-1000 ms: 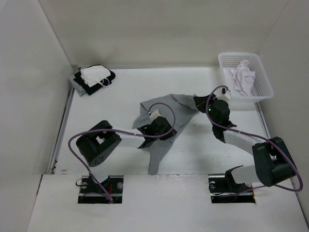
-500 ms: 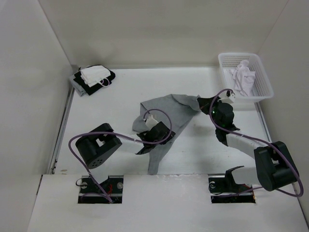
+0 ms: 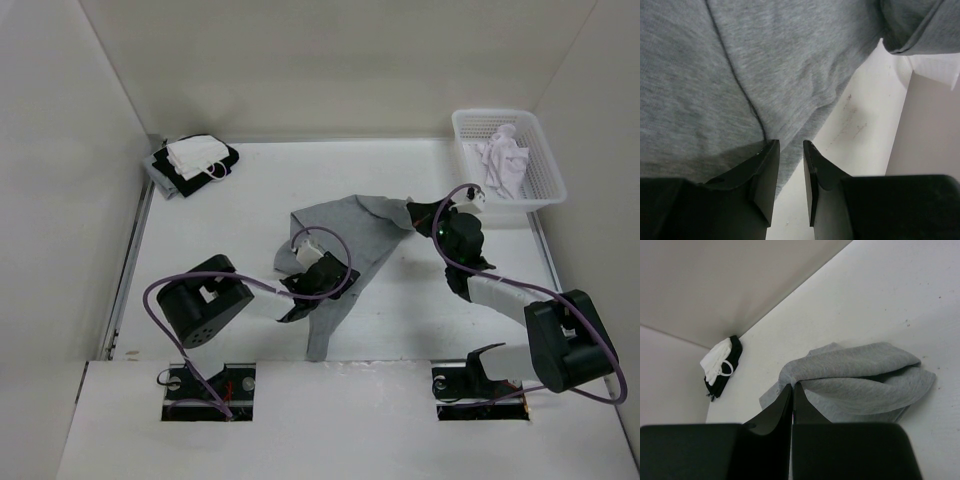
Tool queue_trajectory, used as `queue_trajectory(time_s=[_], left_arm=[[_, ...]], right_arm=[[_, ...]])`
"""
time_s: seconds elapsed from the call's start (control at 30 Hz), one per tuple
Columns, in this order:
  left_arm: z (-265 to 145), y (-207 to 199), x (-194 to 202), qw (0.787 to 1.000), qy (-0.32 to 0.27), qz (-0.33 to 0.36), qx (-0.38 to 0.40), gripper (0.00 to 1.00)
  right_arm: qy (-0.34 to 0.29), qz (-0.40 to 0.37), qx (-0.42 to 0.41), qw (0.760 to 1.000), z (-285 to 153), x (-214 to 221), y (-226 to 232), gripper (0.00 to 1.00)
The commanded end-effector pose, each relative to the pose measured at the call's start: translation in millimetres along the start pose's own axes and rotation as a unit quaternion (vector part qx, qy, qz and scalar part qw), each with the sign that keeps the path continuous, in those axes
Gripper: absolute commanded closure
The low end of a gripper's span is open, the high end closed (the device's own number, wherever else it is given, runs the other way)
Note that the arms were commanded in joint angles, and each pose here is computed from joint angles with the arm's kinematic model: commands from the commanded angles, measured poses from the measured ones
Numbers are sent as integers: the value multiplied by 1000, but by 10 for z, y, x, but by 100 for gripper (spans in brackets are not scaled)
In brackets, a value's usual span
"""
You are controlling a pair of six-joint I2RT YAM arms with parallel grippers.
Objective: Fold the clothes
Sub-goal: Flatten the tank top out
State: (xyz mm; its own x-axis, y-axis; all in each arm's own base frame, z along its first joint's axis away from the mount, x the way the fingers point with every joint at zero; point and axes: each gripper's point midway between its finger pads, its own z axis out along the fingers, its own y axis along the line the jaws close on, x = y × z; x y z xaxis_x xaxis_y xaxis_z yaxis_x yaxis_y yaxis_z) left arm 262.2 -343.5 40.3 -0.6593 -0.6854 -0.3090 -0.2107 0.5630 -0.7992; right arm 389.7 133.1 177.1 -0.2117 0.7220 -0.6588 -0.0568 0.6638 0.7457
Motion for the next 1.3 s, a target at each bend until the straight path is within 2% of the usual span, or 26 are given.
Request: queue_trajectory(time_s=[0.0,0.27,0.57,1.07,1.27], left_arm=[[40,-113,2,999,4,-27,18,77],[-112,-141,-157,999,-26,-23,29,77],[-10,4,-12,1000,-1,-13,2,79],[115,-277,-25,1000,-1,-16,25,78],[110,-321,-57,999,-4,-12,30,83]], right_arm=[[-28,7,-33,999,-6,-167,157,99],[-26,7,-32,999,10,-164,142,99],[-25,10,-34,999,9,-153,152,99],[-25,10,-34,999,2,-148,150,99],[-26,11,-37,999,-15,-156,161,99]])
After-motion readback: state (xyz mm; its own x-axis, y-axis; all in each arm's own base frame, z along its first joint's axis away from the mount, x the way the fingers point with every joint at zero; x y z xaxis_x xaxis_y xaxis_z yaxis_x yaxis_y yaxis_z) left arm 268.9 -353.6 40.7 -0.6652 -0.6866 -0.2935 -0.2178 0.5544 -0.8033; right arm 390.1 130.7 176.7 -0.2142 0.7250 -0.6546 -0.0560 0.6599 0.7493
